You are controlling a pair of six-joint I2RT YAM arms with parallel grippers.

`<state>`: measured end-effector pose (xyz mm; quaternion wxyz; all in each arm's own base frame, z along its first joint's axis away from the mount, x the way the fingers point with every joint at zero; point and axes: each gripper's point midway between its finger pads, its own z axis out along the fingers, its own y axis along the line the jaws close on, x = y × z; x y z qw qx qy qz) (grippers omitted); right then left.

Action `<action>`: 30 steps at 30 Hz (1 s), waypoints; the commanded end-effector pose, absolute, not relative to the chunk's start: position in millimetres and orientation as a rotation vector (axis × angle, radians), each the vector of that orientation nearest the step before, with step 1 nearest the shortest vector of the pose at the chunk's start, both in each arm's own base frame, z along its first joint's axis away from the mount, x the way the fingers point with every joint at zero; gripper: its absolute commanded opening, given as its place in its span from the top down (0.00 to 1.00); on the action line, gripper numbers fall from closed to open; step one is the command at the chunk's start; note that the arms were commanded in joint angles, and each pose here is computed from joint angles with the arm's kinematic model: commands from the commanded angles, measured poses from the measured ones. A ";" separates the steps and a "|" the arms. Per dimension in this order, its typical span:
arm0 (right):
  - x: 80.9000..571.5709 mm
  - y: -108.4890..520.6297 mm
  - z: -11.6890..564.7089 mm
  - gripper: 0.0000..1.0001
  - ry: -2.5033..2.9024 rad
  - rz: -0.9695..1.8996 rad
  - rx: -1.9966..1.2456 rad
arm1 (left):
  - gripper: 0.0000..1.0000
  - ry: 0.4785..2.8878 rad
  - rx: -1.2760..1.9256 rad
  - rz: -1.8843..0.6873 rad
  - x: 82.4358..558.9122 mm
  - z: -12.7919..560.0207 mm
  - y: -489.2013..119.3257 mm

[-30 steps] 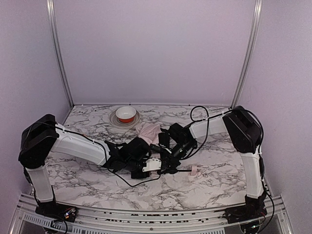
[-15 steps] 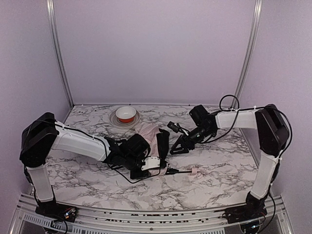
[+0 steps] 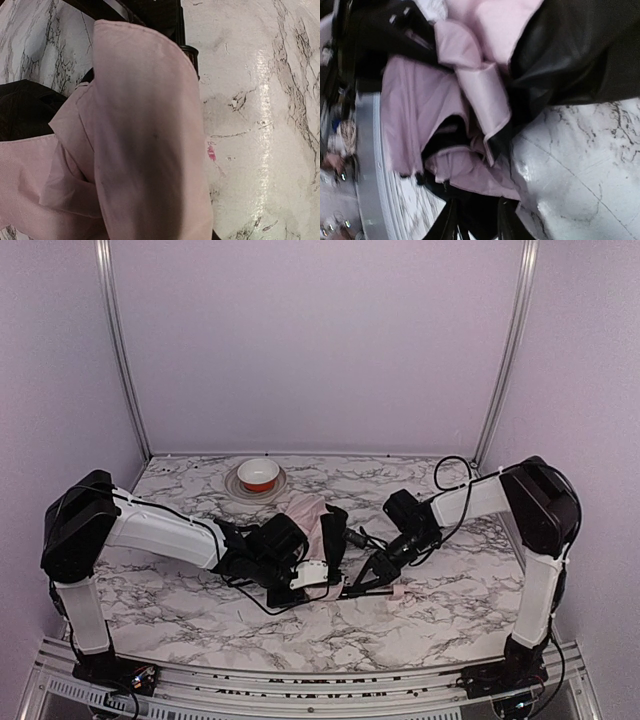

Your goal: Put away the umbrella

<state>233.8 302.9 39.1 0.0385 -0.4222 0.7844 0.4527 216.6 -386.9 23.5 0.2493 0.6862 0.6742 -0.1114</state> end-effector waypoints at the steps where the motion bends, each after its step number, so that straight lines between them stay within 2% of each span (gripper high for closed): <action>1: 230.2 314.0 33.6 0.84 2.397 1.427 -1.307 | 0.73 2.010 1.986 -0.337 186.4 -10.1 -356.1; 5: 228.0 325.5 50.0 0.97 2.301 1.562 -1.306 | 0.77 1.995 1.979 -0.349 187.0 -4.1 -359.1; 7: 231.5 328.0 49.4 1.00 2.307 1.550 -1.308 | 0.81 1.991 1.978 -0.348 187.8 -3.6 -359.9; 12: 254.2 346.0 37.6 1.00 2.329 1.537 -1.235 | 0.91 1.937 1.975 -0.395 185.6 6.7 -372.8; 17: 254.6 380.3 44.0 1.00 2.253 1.588 -1.289 | 1.00 1.822 1.971 -0.436 184.4 25.8 -392.9; 27: 238.7 406.1 22.4 1.00 2.259 1.700 -1.288 | 1.00 1.760 1.962 -0.490 183.2 31.1 -405.1; 30: 250.2 405.0 15.0 0.90 2.286 1.654 -1.224 | 1.00 1.784 1.962 -0.507 181.3 26.3 -404.1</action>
